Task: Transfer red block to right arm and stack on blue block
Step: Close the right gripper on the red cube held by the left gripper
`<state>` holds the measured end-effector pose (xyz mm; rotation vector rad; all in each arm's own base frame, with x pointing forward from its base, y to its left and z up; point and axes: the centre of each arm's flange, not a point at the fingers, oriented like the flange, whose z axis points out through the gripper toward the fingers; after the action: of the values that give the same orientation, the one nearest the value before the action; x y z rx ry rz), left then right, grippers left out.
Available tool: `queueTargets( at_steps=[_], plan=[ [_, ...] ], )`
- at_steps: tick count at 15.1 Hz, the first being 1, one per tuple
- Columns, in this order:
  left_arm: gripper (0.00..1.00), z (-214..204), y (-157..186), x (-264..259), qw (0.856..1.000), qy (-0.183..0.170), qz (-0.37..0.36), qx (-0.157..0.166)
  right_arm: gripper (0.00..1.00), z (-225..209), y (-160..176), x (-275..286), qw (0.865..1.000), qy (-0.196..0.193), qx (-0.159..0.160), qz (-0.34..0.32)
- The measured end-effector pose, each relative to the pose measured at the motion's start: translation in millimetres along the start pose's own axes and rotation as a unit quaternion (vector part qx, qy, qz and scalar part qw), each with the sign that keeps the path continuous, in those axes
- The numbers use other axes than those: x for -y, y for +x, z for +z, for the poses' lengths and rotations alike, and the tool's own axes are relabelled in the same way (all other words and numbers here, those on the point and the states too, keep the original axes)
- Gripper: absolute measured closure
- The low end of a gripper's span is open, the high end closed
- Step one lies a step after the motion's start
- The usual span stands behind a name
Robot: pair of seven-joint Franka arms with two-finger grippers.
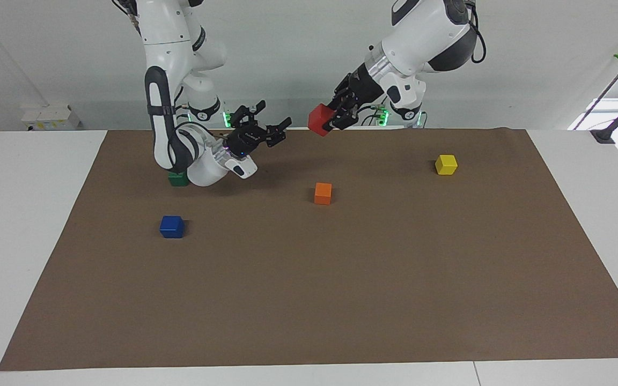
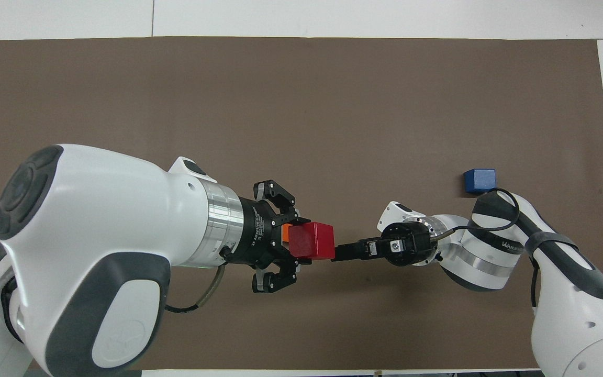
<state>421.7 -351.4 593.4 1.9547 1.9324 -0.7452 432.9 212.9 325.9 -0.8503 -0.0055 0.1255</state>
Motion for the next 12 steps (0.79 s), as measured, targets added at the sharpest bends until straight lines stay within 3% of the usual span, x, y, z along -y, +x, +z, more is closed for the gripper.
queueTargets(
  at_steps=[4,7,12],
  plan=[
    [0.46,18.1,-7.3,13.9,1.000,-0.016,-0.017,0.002,0.00,11.0,3.3,-16.3,1.000,-0.025,-0.003,-0.019],
    [0.46,24.3,-11.3,21.0,1.000,-0.024,-0.012,0.004,0.00,17.9,5.3,-19.2,0.999,-0.017,-0.009,-0.026],
    [0.46,30.0,-9.4,21.7,0.999,-0.033,-0.013,0.006,0.00,24.6,1.6,-12.9,1.000,0.012,0.010,-0.026]
  ],
)
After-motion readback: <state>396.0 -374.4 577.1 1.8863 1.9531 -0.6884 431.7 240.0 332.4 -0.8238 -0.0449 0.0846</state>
